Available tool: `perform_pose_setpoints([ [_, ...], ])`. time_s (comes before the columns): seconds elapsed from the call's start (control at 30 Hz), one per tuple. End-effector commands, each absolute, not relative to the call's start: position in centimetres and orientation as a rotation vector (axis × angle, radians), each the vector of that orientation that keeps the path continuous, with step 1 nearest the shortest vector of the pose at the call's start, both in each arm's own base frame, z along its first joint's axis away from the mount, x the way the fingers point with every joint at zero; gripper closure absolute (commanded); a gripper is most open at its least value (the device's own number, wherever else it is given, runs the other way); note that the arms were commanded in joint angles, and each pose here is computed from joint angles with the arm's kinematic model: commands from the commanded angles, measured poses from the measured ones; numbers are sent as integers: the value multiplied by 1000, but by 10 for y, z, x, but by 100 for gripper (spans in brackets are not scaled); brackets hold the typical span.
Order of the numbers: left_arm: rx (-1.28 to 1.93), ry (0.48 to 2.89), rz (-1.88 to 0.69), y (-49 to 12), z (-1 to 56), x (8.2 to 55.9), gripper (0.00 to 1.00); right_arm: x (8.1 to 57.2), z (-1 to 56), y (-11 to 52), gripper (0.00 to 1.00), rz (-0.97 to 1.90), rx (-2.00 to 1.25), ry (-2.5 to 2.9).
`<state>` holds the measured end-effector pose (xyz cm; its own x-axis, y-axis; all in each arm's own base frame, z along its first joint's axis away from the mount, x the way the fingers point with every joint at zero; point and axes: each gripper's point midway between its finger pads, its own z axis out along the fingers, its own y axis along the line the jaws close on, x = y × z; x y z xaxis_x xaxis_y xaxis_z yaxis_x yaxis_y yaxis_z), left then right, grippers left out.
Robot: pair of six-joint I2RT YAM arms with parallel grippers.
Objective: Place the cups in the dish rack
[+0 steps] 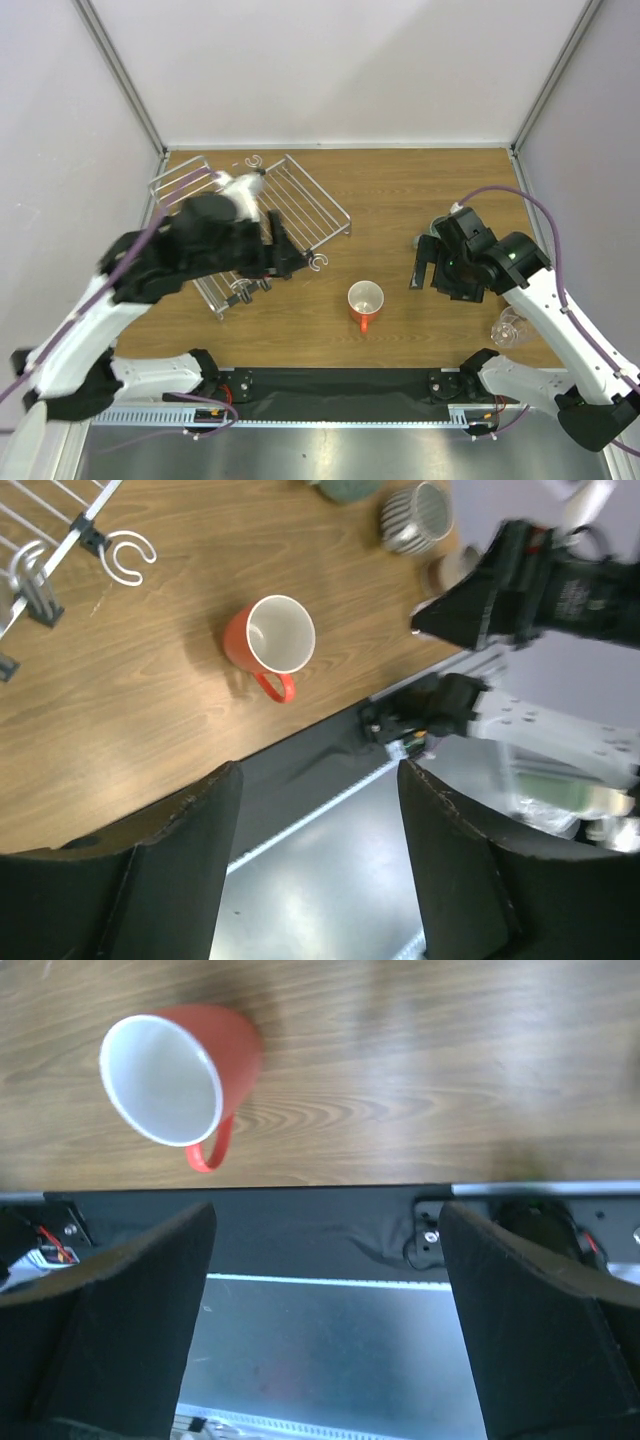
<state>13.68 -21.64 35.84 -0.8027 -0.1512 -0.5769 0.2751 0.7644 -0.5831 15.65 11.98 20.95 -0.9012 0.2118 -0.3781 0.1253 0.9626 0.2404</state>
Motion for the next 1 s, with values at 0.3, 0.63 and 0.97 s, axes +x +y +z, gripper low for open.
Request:
perform_pose_setpoints([
  [0.3, 404, 2570, -459, -322, 232, 193, 41, 127, 223, 73, 6, 199, 496, 2651],
  [0.63, 551, 2693, -372, -340, 161, 189, 37, 116, 233, 73, 5, 281, 481, 2623],
  [0.97, 607, 2762, -305, -345, 110, 188, 44, 111, 237, 78, 4, 350, 454, 2609],
])
